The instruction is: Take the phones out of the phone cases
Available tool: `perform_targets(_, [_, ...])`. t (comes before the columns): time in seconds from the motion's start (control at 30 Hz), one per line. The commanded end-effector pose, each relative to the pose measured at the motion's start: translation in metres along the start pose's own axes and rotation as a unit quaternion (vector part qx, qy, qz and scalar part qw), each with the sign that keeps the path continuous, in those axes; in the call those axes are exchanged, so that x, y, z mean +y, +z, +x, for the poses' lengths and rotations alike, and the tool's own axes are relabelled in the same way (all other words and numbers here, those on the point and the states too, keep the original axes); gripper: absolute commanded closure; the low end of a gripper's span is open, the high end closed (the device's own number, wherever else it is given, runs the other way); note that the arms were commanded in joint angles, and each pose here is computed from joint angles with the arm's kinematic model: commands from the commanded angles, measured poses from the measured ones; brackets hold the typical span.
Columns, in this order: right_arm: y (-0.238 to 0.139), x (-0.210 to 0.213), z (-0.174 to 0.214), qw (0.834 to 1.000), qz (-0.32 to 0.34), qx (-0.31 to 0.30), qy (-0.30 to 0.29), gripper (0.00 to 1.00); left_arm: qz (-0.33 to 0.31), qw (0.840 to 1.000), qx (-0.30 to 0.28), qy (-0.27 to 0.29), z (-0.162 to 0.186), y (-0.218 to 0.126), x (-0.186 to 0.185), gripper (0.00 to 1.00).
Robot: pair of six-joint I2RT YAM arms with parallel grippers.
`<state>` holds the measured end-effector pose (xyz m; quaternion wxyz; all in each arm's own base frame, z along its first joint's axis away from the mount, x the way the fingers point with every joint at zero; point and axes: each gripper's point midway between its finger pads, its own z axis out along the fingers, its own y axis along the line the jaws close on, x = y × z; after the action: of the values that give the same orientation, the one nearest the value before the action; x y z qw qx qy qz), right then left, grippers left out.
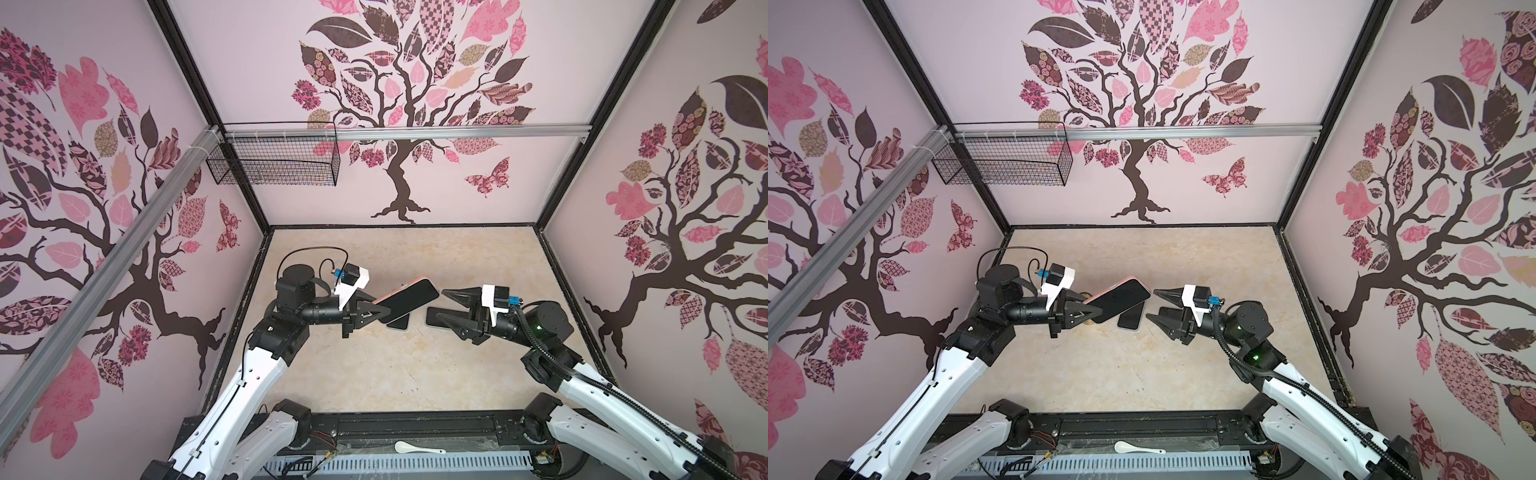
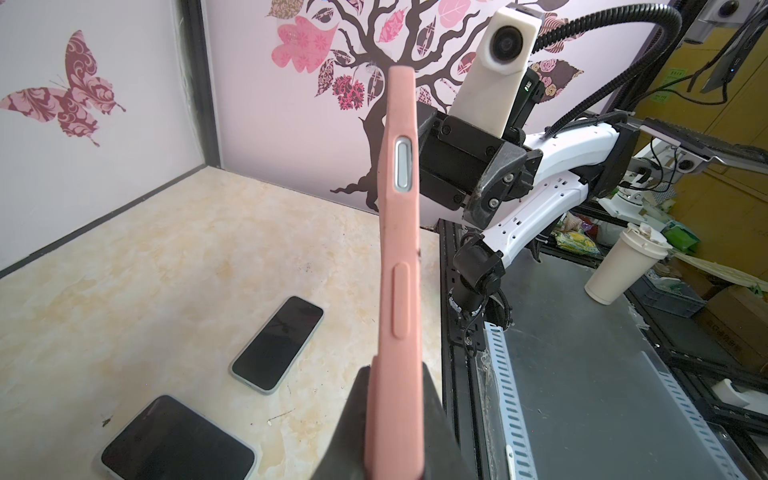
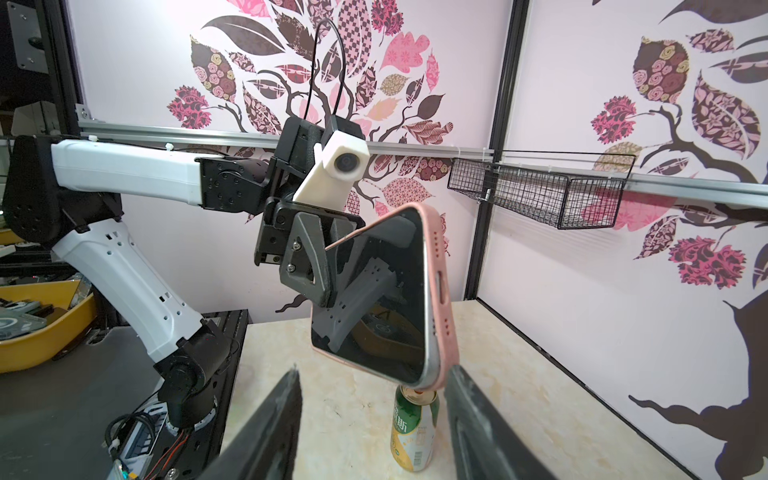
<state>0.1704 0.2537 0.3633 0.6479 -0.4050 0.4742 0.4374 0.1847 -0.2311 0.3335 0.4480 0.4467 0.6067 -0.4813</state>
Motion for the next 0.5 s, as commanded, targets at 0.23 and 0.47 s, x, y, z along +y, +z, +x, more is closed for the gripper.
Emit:
perform_targets(0.23, [0.0033,0.0073,-0.0068,1.000,-0.028,-0.006,-0.011,0.46,0.025,0.999,-0.009,0.026,-0.0081,0.0010,-0.0080,1.00])
perform_targets(0.47, [0.0045,-0.0004,-0.0050,1.000,-0.008,-0.004,-0.009,0.47,0.036,0.999,-0.003,0.028,-0.0058,0.0025,-0.0118,1.00])
